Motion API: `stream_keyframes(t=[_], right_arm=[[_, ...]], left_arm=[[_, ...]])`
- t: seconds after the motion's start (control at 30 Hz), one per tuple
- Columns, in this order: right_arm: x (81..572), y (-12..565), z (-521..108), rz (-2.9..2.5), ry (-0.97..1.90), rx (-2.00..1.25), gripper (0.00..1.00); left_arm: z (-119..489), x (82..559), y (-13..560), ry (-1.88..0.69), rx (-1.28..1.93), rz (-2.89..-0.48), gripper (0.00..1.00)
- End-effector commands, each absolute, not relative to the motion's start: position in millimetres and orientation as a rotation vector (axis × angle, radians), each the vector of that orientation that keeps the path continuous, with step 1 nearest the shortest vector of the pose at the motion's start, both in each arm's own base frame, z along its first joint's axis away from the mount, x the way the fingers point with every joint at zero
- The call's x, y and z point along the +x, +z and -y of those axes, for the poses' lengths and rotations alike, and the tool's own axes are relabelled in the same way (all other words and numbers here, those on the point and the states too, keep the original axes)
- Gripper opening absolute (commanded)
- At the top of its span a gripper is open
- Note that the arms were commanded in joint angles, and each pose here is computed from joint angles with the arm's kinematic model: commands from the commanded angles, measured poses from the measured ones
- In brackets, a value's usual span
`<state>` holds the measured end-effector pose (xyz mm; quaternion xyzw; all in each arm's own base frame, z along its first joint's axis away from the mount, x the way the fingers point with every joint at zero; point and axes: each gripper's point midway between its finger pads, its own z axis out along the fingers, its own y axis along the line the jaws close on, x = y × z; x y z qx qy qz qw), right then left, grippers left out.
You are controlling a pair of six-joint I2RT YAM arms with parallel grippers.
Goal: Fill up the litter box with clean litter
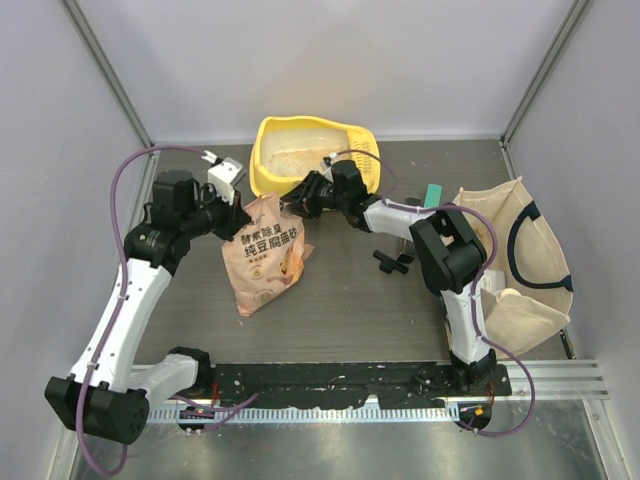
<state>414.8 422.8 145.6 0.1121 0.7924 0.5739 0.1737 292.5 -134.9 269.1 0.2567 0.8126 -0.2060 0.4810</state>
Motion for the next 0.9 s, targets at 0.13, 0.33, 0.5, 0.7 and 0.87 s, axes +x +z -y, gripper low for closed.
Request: stream_keyframes(t=[0.13, 0.33, 0.5, 0.7, 0.87], right_arm=[[443, 183, -380, -2.134, 1.65, 0.42, 0.01], [454, 213, -362, -2.042, 1.662, 0.408, 0.01], [467, 218, -335, -1.976, 1.616, 0.437, 0.01], [480, 214, -320, -1.962, 1.535, 0.552, 0.01], [491, 237, -305, -1.954, 1.453, 0.589, 0.01]], left_arm=[[129, 280, 344, -0.302, 0.889, -1.634, 0.0], [123, 280, 346, -0.166, 1.061, -1.55, 0.0], [125, 296, 362, -0.116, 1.073, -1.47, 0.0], [138, 306, 376, -0.083, 1.162, -1.337, 0.0], [142, 309, 376, -0.013, 1.234, -1.25, 0.0]])
